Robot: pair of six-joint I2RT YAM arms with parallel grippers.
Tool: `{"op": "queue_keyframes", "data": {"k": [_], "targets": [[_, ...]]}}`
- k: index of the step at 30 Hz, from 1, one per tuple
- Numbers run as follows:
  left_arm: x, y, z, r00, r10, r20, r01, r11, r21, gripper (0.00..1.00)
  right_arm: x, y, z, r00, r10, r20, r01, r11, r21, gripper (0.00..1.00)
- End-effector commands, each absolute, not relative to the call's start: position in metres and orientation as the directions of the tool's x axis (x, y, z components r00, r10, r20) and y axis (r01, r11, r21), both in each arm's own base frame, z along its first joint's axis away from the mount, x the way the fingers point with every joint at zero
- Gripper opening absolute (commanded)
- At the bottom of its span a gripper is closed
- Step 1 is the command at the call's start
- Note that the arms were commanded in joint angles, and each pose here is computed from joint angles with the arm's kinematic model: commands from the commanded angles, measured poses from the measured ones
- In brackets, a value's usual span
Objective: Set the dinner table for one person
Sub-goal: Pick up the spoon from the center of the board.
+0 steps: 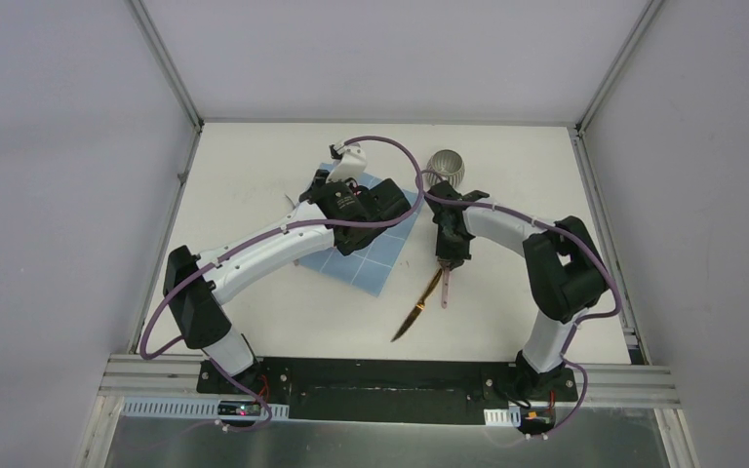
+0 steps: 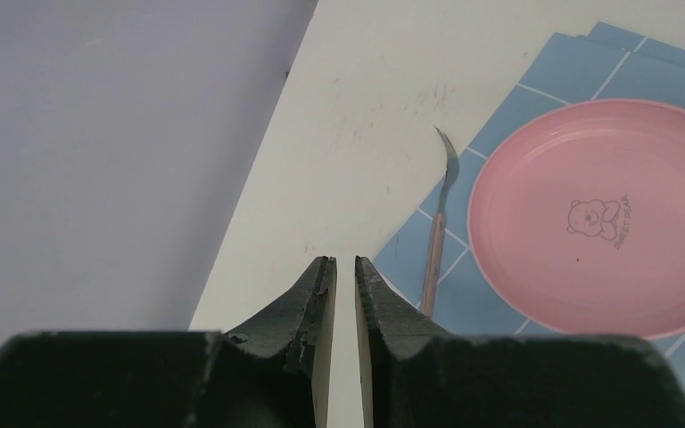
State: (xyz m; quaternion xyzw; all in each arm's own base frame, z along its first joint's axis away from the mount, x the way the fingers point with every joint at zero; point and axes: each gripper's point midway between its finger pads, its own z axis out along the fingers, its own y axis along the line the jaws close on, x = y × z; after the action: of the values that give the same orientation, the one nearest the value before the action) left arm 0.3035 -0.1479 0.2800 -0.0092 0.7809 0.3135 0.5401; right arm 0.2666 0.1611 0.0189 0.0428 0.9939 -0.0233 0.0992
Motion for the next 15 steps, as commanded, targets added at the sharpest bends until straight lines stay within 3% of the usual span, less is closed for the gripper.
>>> {"op": "queue_keyframes", "data": {"k": [1,7,15], "targets": [[0.3,-0.147,0.284,-0.396,0.289,-0.872,-0.361,0.824,0.437,0.16,0.275,0.168,-0.001,-0.976,0.092,-0.197,0.102,0.994,-0.04,0.03],[0.3,-0.147,0.282,-0.397,0.293,-0.87,-0.361,0.821,0.442,0.16,0.282,0.17,-0.001,-0.97,0.103,-0.222,0.113,0.993,-0.031,0.0],[0.301,-0.148,0.282,-0.398,0.294,-0.869,-0.361,0.82,0.443,0.16,0.293,0.194,0.047,-0.943,0.093,-0.318,0.085,0.996,0.037,0.0]]}}
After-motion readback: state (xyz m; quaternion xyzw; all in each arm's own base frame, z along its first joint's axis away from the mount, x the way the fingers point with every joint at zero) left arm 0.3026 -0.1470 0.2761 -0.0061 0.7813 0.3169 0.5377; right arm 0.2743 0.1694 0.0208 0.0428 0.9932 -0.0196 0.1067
